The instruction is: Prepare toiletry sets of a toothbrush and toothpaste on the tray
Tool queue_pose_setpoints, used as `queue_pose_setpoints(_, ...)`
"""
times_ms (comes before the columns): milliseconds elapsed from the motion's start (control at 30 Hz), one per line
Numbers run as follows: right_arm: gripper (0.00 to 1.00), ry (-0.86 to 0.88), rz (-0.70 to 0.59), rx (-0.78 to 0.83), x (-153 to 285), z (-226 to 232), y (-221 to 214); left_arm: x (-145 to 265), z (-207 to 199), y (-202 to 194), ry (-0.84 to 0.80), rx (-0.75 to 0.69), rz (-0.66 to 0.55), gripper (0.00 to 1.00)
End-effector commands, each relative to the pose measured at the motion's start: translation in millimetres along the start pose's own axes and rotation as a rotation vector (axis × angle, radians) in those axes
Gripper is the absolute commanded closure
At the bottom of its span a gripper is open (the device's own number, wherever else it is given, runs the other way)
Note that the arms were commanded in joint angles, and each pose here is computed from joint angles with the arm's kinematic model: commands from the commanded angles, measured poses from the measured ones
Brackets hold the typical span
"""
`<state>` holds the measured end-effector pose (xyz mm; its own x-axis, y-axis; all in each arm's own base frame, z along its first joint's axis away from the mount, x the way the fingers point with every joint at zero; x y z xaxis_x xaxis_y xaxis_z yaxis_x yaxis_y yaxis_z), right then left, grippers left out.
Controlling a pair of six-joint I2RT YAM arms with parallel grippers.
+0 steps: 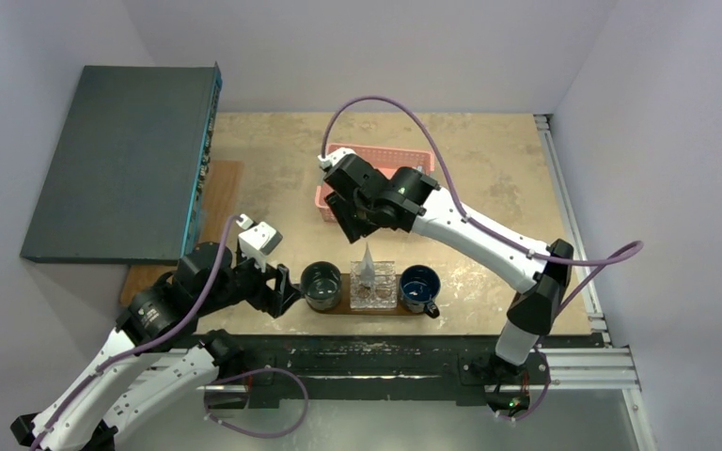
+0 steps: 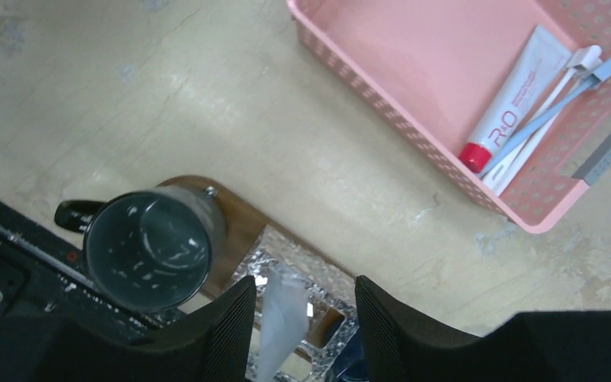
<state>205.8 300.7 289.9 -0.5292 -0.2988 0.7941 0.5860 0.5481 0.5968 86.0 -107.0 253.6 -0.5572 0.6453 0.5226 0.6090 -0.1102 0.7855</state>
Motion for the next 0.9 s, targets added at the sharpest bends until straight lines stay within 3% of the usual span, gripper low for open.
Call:
queue_pose_setpoints(0,0.48,-0.064,-0.139,-0.100,16,-36,29,-3,-1,6,-0.006,-0.002,-0.035,0.26)
queue_pose_setpoints(467,0.43,-0.162,-0.095,-0.237,-58,-115,39,-6,0,6,0.005,-0.001,-0.024,0.26)
queue_pose_setpoints(867,0.42,-0.204,0.007,-0.326,-133,-153,18,-8,1,6,0.015,-0.001,-0.013,0.26)
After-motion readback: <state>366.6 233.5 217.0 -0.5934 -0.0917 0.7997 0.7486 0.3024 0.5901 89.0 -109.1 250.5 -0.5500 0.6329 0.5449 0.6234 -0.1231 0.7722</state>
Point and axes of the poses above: each gripper's point midway between its finger pads, its own x axis back along the fingers, its own z axis along the line the jaws close on, y = z × x, the point moved 7 cm from there along x, back along the fingers, and after that the axes turned 5 degrees about x, right-handed, at the moved point
